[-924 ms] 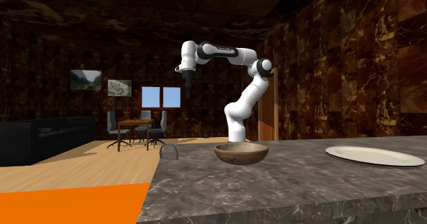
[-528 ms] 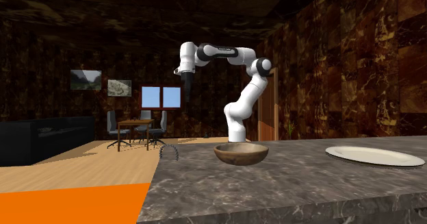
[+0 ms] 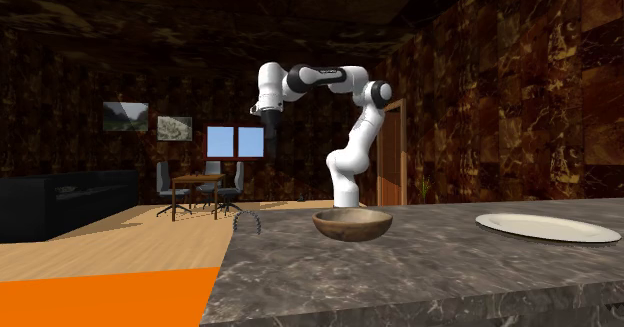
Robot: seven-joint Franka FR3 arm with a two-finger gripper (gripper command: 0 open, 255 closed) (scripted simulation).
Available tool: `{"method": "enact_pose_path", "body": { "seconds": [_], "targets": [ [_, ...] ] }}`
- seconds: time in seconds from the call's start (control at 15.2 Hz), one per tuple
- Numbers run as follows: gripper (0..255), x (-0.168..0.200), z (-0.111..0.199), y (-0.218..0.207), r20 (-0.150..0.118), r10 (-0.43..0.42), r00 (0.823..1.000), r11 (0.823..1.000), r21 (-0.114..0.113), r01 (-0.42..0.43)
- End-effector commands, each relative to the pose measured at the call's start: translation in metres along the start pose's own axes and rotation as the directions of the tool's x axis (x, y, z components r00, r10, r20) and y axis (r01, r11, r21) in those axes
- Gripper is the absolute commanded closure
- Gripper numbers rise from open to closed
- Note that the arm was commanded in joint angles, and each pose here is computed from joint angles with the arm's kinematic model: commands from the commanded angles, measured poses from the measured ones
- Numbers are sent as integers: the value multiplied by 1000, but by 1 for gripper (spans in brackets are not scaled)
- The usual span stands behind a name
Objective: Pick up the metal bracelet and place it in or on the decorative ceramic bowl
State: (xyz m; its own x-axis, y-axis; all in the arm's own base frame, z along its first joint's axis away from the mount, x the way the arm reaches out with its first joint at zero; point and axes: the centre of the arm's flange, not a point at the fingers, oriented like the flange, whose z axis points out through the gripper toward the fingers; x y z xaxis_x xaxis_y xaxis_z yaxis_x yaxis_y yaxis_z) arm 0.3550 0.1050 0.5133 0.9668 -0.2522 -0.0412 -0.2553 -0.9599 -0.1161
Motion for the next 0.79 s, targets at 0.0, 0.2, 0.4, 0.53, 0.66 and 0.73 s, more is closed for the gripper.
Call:
{"method": "enact_pose_path", "body": {
  "seconds": [0.0, 0.2, 0.4, 0.53, 0.66, 0.73],
  "targets": [
    [0, 1, 14, -22, 8, 18, 1000, 1000, 12, -19],
    [0, 5, 31, -56, 20, 43, 999, 999, 26, -44],
    [0, 10, 48, -89, 32, 68, 997, 997, 41, -69],
    [0, 13, 58, -111, 40, 84, 996, 995, 51, -86],
    [0, 17, 69, -134, 49, 100, 994, 993, 60, -103],
    [0, 19, 74, -145, 53, 108, 993, 992, 65, -112]
  ]
}}
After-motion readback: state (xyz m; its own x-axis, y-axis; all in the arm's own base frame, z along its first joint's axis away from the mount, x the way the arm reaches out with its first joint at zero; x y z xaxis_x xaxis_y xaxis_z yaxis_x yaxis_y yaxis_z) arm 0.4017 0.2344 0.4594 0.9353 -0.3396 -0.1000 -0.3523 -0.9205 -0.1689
